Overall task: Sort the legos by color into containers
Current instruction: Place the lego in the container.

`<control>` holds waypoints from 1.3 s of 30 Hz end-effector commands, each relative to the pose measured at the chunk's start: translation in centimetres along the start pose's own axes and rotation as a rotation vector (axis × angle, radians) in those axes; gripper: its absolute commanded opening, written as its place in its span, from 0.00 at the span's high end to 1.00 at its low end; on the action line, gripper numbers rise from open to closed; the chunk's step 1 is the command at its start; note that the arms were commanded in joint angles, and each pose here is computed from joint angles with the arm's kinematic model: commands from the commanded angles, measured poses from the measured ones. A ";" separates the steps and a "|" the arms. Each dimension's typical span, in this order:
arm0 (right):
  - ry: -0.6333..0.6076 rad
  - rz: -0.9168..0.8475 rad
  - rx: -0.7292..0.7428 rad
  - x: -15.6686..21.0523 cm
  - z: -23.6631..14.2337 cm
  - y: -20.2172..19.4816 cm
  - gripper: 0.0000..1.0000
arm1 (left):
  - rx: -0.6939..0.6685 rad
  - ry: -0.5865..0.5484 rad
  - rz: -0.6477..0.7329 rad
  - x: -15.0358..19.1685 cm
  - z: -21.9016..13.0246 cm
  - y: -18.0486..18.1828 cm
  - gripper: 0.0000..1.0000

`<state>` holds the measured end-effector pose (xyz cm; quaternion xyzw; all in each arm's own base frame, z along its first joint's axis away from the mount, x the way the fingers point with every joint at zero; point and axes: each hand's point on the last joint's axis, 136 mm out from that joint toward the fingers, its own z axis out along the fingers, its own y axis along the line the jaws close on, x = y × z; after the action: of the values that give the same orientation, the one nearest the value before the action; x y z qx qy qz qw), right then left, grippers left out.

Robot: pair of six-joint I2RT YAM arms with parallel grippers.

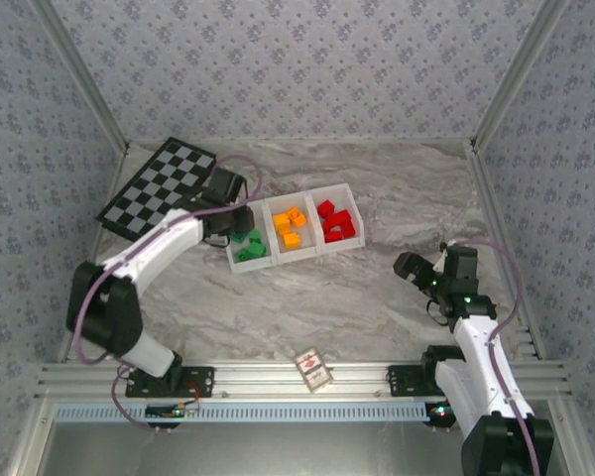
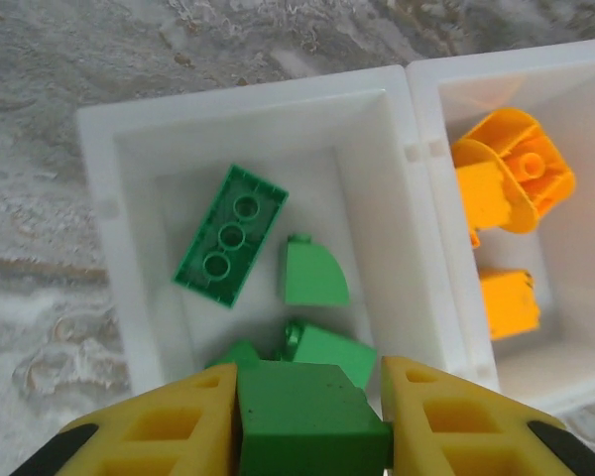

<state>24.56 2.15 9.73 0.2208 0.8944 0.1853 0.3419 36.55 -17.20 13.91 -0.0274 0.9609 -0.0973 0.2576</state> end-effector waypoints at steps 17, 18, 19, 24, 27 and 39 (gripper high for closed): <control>0.019 -0.045 -0.114 -0.6 -0.5 1.6 0.00 | -0.029 -0.047 0.046 -2.2 0.8 -0.1 0.34; 0.018 -0.048 -0.121 -0.6 -0.6 1.8 0.00 | -0.032 -0.073 0.047 -2.5 -0.1 0.1 0.27; 0.014 -0.050 -0.123 -0.9 -0.7 2.0 0.00 | -0.034 -0.106 0.047 -2.9 -1.1 0.3 0.19; -0.024 -0.067 -0.134 -2.3 -0.8 2.6 0.00 | -0.052 -0.300 0.042 -3.1 -6.2 2.5 0.14; -0.078 -0.122 -0.135 -3.5 -0.7 3.1 0.01 | -0.054 -0.418 0.050 -1.9 -8.4 4.5 0.12; -0.412 -0.645 0.142 -6.5 -0.1 3.7 0.00 | -0.197 -0.994 0.021 4.1 -13.7 13.7 0.00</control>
<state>28.74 5.32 15.30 -0.0226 0.8518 0.0753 0.5179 26.25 -4.17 16.87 -0.0477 0.7892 -0.0171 0.6120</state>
